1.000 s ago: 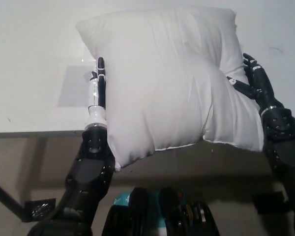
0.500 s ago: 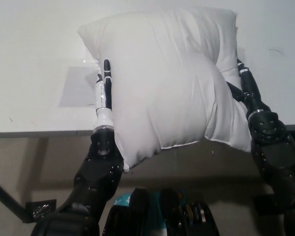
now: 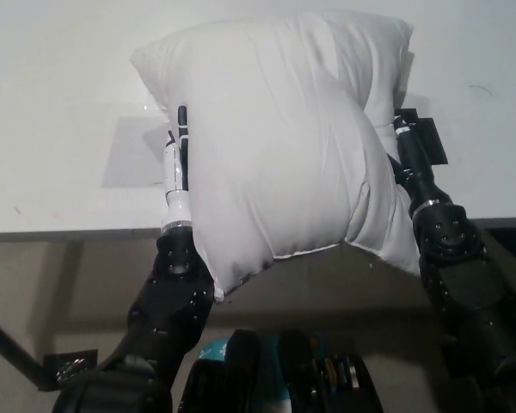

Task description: The robot uses both hands to lift the pillow and then drops it on the table

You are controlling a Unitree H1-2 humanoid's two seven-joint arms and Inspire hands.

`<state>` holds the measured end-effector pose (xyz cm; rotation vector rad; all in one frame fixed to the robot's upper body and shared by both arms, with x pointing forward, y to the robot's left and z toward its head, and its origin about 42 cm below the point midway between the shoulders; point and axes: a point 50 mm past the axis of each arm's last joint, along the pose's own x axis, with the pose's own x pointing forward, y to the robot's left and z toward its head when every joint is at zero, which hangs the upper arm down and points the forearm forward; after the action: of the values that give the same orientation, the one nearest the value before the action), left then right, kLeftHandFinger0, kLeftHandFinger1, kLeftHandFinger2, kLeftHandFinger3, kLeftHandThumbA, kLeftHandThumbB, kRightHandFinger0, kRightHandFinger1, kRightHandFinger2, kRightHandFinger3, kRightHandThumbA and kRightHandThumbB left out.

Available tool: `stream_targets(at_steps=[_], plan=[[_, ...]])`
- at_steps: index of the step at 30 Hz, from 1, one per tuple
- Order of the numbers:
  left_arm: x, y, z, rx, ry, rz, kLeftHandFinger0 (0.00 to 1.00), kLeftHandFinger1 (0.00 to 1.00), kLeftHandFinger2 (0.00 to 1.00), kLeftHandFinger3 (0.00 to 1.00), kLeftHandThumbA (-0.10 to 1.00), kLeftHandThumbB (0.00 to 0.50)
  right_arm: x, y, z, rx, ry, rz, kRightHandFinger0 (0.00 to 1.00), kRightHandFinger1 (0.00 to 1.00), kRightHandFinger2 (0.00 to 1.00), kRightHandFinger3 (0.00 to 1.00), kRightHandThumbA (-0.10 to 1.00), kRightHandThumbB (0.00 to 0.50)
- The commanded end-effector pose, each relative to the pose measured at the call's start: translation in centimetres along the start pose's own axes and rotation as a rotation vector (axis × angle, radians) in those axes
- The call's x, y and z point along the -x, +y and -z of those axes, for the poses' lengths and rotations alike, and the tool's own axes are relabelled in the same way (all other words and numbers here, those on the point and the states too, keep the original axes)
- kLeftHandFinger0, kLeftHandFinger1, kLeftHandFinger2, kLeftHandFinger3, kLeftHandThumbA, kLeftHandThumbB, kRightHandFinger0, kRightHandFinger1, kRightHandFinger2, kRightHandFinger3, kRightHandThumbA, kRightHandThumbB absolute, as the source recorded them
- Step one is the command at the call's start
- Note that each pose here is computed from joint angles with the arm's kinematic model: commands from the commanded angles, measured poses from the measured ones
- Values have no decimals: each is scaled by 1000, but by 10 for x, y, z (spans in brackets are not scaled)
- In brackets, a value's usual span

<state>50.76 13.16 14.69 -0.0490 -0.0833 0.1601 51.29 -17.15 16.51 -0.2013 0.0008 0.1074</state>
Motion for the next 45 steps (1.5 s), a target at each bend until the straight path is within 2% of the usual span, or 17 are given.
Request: stream_targets(at_steps=[1,3,6,7,9,12,14,15,17,22,24,27,31,32,33,37,45], plan=[[28,-76,1,38,53,281,1000,1000,1000,1000,1000,148,8,86,-18,-38,-49,-233,1000,1000,1000,1000,1000,366],[26,-76,-2,43,47,288,1000,1000,1000,1000,1000,150,8,89,-21,-45,-65,-235,1000,1000,1000,1000,1000,351],[26,-78,-9,58,-21,311,1000,1000,1000,1000,1000,97,8,90,-28,-58,-93,-234,1000,1000,1000,1000,1000,364],[26,-78,-11,61,-33,313,1000,1000,1000,1000,1000,118,8,91,-29,-57,-96,-234,1000,1000,1000,1000,1000,384],[23,-80,-17,53,-43,307,1000,1000,1000,1000,1000,111,8,89,-36,-69,-131,-232,1000,1000,1000,1000,1000,320],[19,-86,-38,57,-94,296,1000,1000,1000,1000,1000,124,7,86,-52,-116,-215,-215,1000,1000,1000,1000,1000,300],[18,-89,-51,55,-133,291,1000,1000,1000,1000,1000,127,5,81,-61,-129,-230,-213,1000,1000,1000,1000,1000,349],[16,-91,-63,52,-158,285,1000,1000,1000,1000,1000,168,5,76,-74,-129,-247,-202,1000,1000,1000,1000,1000,367],[15,-92,-80,62,-197,291,1000,1000,1000,1000,1000,188,6,68,-92,-151,-261,-192,1000,1000,1000,1000,1000,392],[13,-96,-123,100,-317,328,1000,1000,1000,1000,1000,181,11,53,-136,-204,-362,-168,1000,1000,1000,1000,1000,395],[13,-98,-143,120,-371,338,1000,1000,1000,1000,1000,216,14,46,-155,-202,-409,-163,1000,1000,1000,1000,1000,437],[15,-105,-186,117,-463,338,1000,1000,1000,1000,1000,254,22,31,-191,-169,-532,-143,1000,1000,1000,1000,1000,409],[26,-108,-226,123,-583,352,1000,1000,1000,1000,1000,237,36,23,-220,-173,-613,-132,1000,1000,1000,1000,1000,450],[32,-111,-250,140,-626,369,1000,1000,1000,1000,1000,292,49,18,-240,-163,-670,-133,1000,1000,1000,1000,1000,449],[36,-111,-259,141,-652,371,1000,1000,1000,1000,1000,300,56,15,-249,-148,-703,-137,1000,1000,1000,1000,1000,426],[57,-107,-304,127,-806,371,1000,1000,1000,1000,1000,268,88,3,-294,-125,-849,-93,1000,1000,1000,1000,1000,424],[82,-91,-368,131,-986,338,1000,1000,1000,1000,1000,288,136,-17,-348,-12,-1050,-3,1000,1000,1000,1000,1000,449]])
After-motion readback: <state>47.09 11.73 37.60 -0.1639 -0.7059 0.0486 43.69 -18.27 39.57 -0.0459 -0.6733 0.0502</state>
